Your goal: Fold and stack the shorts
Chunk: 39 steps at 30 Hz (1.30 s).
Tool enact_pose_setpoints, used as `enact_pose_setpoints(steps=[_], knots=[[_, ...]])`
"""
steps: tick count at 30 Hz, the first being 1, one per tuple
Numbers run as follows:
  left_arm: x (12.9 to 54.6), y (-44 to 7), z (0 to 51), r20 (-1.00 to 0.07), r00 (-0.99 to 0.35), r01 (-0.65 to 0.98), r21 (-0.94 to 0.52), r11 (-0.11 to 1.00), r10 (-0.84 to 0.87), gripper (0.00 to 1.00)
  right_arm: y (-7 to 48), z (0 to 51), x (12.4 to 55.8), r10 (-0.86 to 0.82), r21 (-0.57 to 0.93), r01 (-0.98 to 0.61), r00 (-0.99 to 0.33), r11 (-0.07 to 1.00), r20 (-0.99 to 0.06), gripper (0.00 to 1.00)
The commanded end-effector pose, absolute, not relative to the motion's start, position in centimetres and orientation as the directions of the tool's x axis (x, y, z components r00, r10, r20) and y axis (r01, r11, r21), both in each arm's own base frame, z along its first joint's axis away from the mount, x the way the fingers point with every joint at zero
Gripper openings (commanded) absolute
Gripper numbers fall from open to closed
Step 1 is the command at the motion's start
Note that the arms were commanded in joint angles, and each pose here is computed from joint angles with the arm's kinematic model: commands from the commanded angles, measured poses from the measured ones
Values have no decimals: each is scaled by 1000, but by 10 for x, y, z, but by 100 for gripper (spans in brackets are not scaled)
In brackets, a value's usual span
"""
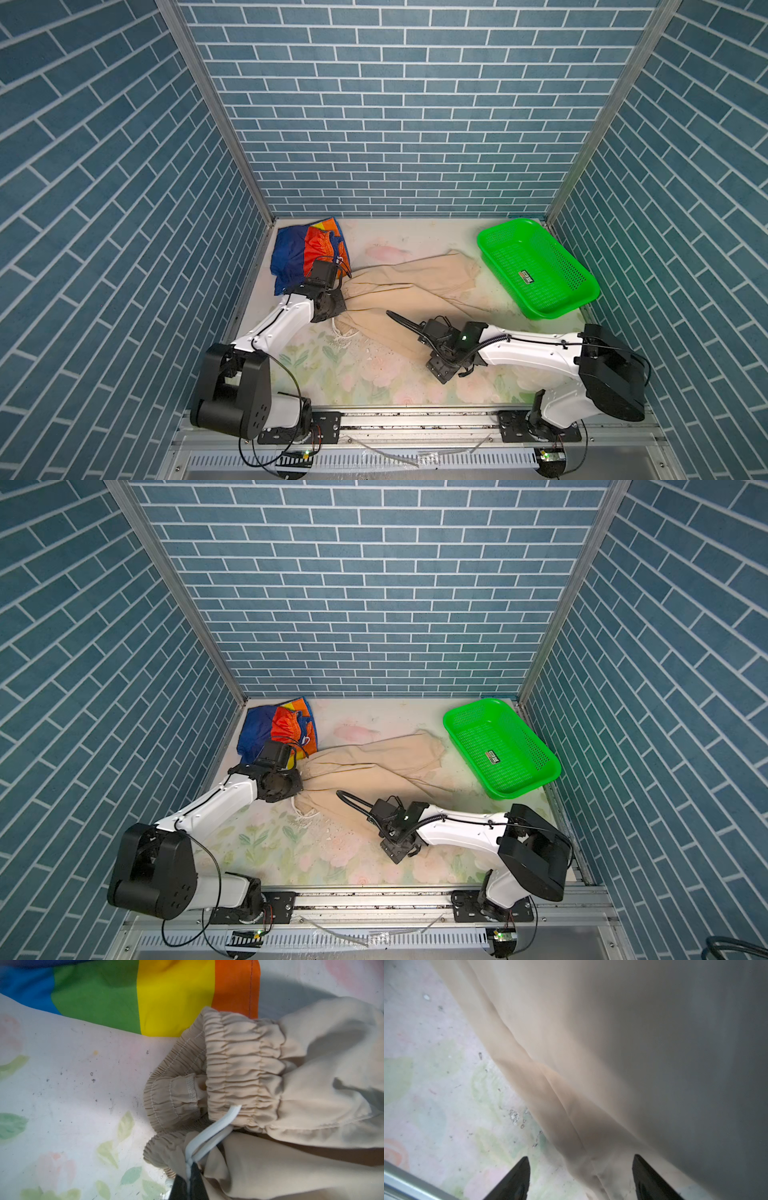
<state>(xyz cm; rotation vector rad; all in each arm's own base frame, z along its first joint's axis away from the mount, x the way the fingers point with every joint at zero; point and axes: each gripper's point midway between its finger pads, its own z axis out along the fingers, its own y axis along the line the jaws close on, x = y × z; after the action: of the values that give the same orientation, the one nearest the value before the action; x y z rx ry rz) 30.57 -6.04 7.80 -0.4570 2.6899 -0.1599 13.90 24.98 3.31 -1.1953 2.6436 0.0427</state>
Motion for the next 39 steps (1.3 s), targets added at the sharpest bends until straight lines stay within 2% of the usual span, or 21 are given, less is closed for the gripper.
enact_pose_setpoints(steps=[1,6,10,14,17,20,24,31,35,39], knots=[[295,-55,72,-342,-873,-311,-158,937,-348,9,259,28,142,-759,-70,-770,-604,635,-241,75],[291,-55,68,-318,-883,-313,-149,938,-346,27,263,18,140,-764,-49,-778,-602,627,-231,69],[284,-53,65,-312,-883,-321,-140,937,-349,54,263,13,138,-766,-39,-780,-602,625,-227,67],[276,-53,56,-291,-885,-336,-144,931,-364,61,260,7,137,-761,-27,-775,-612,631,-216,58],[271,-56,46,-271,-883,-349,-164,923,-382,61,260,4,136,-755,-14,-770,-621,638,-210,41],[274,-60,40,-271,-874,-360,-197,912,-404,53,262,4,136,-747,-1,-766,-628,643,-217,21],[288,-63,50,-297,-860,-361,-220,906,-415,40,260,7,137,-734,13,-755,-641,655,-226,1],[316,-63,90,-373,-836,-338,-228,913,-402,2,253,22,145,-671,59,-706,-693,706,-266,0],[322,-63,108,-399,-830,-321,-230,919,-390,0,244,48,162,-576,107,-641,-741,760,-346,0],[330,-65,131,-431,-821,-298,-238,924,-376,0,227,96,192,-439,137,-555,-765,820,-471,0]])
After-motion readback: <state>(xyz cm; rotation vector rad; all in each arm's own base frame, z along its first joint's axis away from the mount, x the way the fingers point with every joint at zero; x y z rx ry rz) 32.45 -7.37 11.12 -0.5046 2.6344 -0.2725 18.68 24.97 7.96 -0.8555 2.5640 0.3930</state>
